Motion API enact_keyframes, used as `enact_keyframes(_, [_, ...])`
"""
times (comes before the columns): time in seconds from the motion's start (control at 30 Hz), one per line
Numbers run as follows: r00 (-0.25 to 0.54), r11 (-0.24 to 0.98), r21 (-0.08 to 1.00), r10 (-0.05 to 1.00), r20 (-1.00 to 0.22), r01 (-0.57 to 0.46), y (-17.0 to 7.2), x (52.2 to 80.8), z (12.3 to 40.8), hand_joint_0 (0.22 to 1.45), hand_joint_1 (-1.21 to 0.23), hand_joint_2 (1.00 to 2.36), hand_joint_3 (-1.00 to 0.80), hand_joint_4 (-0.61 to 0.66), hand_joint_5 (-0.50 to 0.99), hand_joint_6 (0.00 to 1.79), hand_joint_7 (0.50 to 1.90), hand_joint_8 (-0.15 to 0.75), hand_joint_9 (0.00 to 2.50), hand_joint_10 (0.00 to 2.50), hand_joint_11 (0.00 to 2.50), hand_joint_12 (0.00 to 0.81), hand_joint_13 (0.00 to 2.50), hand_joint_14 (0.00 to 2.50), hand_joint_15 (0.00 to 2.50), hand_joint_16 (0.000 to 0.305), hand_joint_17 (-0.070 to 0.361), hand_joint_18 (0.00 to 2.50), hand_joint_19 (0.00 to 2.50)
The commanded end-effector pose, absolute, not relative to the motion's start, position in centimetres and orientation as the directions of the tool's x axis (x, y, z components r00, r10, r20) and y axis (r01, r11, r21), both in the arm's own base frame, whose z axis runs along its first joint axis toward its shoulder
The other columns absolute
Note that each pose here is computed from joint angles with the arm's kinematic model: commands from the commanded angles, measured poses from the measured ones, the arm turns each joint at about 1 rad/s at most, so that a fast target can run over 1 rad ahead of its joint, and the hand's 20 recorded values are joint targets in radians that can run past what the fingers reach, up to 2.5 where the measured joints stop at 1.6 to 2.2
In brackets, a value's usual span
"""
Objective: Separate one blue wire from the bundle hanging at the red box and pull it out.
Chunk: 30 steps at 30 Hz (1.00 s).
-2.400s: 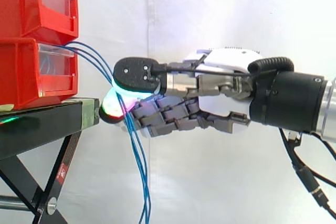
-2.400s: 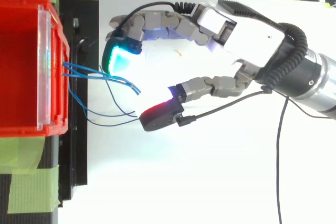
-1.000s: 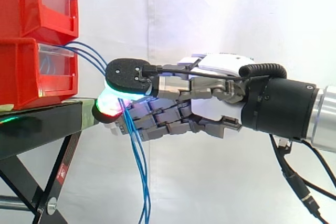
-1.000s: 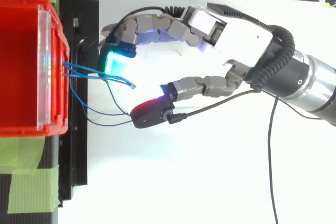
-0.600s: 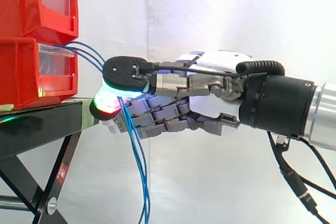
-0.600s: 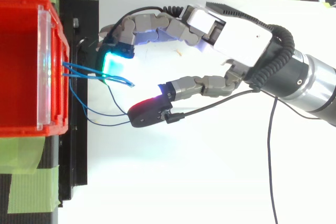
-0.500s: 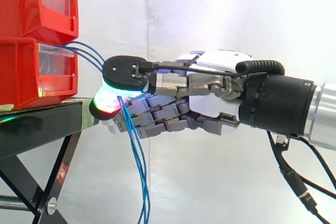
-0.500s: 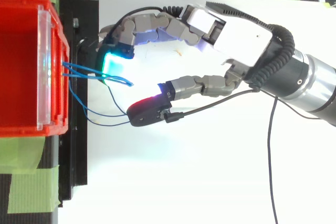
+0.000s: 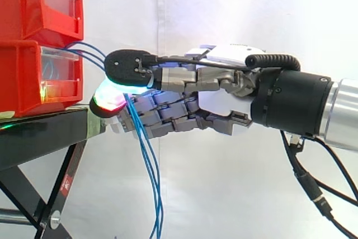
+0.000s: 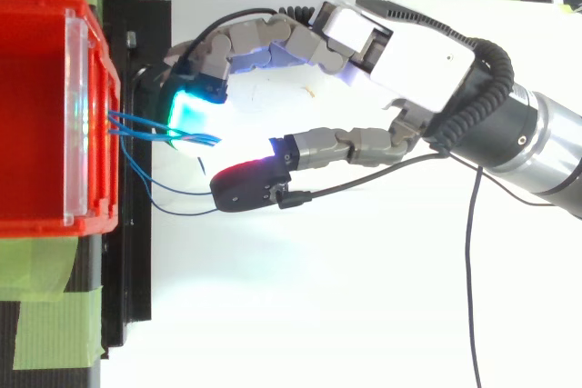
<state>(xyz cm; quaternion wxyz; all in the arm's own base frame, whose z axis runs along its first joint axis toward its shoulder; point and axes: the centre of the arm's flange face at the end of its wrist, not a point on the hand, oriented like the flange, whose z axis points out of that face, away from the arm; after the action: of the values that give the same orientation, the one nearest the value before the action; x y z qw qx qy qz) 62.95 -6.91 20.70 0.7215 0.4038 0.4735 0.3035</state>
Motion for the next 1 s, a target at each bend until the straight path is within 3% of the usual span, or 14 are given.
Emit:
enact_keyframes(0.0, [0.368,0.489,0.870,0.820,-0.438,-0.056,-6.91,62.96,20.83,0.63,-0.72,1.02,-0.30,0.09,-0.19,0.78,0.99,0.280,0.63,0.01,0.35,0.345,0.53,0.01,0.29,0.050,0.112,0.38,0.33])
enact_keyframes(0.33, [0.371,0.488,0.870,0.821,-0.434,-0.062,-6.91,62.92,21.29,0.64,-0.73,1.02,-0.30,0.06,-0.18,0.77,1.01,0.283,0.65,0.01,0.36,0.344,0.56,0.01,0.30,0.050,0.111,0.38,0.35])
enact_keyframes(0.97, [0.313,0.489,0.872,0.831,-0.460,-0.020,-6.80,62.43,20.50,0.64,-0.71,1.02,-0.24,0.16,-0.20,0.80,1.06,0.295,0.74,0.01,0.53,0.349,0.61,0.01,0.34,0.049,0.111,0.43,0.37])
